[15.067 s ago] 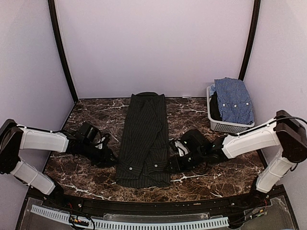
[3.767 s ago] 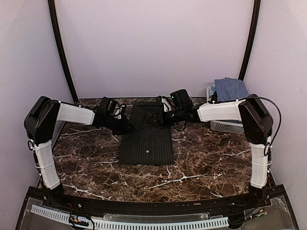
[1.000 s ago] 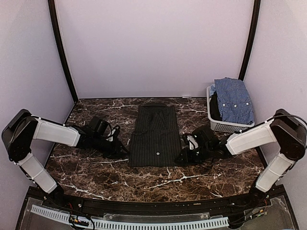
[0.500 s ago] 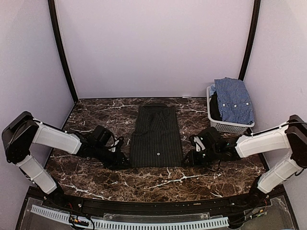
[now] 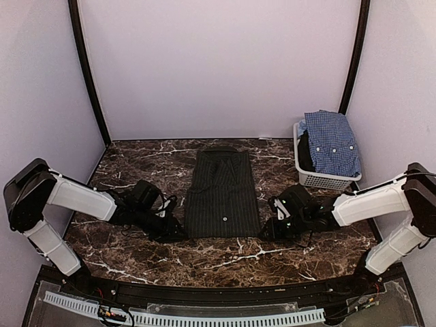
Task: Fold and stack the long sleeve shirts
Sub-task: Pick up the 2/3-rectangle-folded shirt from the center of the board.
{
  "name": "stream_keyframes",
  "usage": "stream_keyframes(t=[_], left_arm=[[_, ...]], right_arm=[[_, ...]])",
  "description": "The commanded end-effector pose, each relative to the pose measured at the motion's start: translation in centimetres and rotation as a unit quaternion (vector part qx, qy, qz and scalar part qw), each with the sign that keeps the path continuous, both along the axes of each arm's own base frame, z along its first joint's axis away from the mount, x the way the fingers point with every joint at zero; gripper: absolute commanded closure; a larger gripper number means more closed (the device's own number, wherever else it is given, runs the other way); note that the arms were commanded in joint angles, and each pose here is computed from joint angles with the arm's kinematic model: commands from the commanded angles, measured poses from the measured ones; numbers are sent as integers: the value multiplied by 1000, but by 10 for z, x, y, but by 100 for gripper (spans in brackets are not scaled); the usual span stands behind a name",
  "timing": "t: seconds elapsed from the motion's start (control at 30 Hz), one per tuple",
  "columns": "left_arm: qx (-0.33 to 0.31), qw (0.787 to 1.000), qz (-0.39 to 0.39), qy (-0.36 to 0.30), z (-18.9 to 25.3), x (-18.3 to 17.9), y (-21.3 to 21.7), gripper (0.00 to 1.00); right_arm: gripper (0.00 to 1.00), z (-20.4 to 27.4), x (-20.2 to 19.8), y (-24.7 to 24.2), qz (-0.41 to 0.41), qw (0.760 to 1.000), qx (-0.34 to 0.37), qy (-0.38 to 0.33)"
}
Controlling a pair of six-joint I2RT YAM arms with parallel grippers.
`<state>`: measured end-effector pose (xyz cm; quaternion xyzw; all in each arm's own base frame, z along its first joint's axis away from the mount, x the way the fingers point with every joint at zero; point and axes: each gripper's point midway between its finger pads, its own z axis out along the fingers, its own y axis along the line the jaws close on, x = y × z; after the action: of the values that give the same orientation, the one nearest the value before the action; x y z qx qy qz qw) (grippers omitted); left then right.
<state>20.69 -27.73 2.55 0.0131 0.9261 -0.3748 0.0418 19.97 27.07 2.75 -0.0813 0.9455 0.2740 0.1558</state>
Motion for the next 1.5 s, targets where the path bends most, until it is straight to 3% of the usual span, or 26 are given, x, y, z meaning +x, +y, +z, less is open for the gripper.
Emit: stream_keyframes(t=[0.0, 0.37, 0.53, 0.63, 0.9, 1.47], left_arm=[[4, 1000, -3, 0, -2, 0, -6, 72], [1, 1000, 4, 0, -2, 4, -12, 85], [-1, 1000, 10, 0, -1, 7, -13, 99], [-2, 1000, 13, -2, 1, 7, -13, 100], [13, 1000, 18, -11, 10, -7, -9, 100], [52, 995, 51, -67, 56, -71, 4, 100]], right_arm=[[69, -6, -1, 1, 0, 1000, -10, -6], [69, -14, 0, 6, 5, 1000, -17, -1], [71, -14, 2, 13, 11, 1000, -9, -7], [75, -14, 0, 15, 16, 1000, -9, -8], [100, -5, -9, 20, 28, 999, 1, -25], [100, 47, -64, 18, 39, 996, 23, -79]])
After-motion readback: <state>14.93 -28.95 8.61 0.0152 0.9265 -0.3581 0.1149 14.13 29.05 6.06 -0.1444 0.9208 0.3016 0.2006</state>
